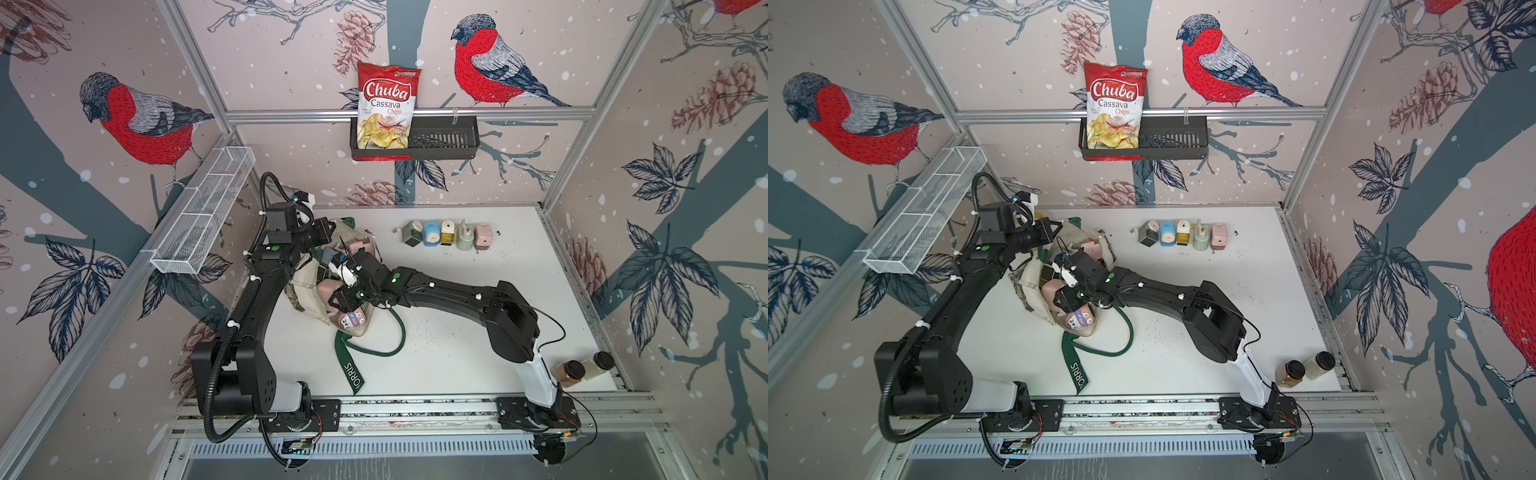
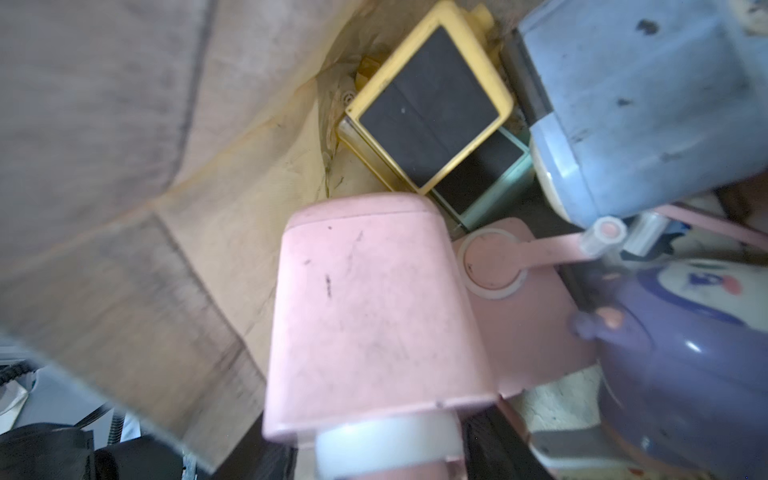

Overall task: Take out the pencil sharpeners from the tote bags
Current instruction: Pick up the pencil sharpener from the canvas bag.

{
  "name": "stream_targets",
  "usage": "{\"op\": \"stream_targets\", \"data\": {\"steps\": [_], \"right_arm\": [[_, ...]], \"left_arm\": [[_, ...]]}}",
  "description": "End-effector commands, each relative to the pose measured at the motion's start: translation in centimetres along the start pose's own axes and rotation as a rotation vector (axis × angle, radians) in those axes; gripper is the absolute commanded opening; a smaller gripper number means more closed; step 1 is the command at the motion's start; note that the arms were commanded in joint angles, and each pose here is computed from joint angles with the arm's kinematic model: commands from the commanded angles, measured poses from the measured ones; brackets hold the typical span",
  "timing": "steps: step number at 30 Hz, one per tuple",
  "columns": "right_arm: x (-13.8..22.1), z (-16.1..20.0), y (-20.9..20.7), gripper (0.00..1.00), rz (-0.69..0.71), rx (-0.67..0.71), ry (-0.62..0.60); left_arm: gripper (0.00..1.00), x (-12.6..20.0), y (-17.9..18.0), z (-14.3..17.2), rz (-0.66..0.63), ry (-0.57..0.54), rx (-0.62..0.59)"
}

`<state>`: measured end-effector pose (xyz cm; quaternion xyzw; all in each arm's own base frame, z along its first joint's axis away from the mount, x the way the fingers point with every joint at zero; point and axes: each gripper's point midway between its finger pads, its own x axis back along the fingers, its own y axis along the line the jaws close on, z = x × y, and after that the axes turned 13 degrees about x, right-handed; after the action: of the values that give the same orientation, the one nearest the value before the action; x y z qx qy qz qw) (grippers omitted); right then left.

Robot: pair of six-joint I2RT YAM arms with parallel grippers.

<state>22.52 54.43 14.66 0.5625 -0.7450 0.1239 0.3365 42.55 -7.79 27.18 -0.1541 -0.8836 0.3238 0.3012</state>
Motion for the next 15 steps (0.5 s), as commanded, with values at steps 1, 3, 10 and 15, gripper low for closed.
{"op": "stream_targets", "data": {"steps": [1, 3, 10, 15], "right_arm": [[1.6, -1.3, -0.1, 0.43, 0.041, 0.045, -0.060], [2.6, -1.2, -0.2, 0.43, 0.064, 0.057, -0.063], [6.8, 0.1, -0.1, 0.42, 0.112, 0.084, -0.089], [10.7, 0.7, -0.4, 0.42, 0.166, 0.099, -0.141]], "left_arm": [[0.00, 0.2, -1.6, -1.5, 0.060, -0.051, -0.039], [0.00, 0.2, -1.6, -1.5, 0.059, -0.051, -0.038], [0.00, 0.2, -1.6, -1.5, 0.058, -0.050, -0.037], [0.00, 0.2, -1.7, -1.5, 0.058, -0.051, -0.040]]}}
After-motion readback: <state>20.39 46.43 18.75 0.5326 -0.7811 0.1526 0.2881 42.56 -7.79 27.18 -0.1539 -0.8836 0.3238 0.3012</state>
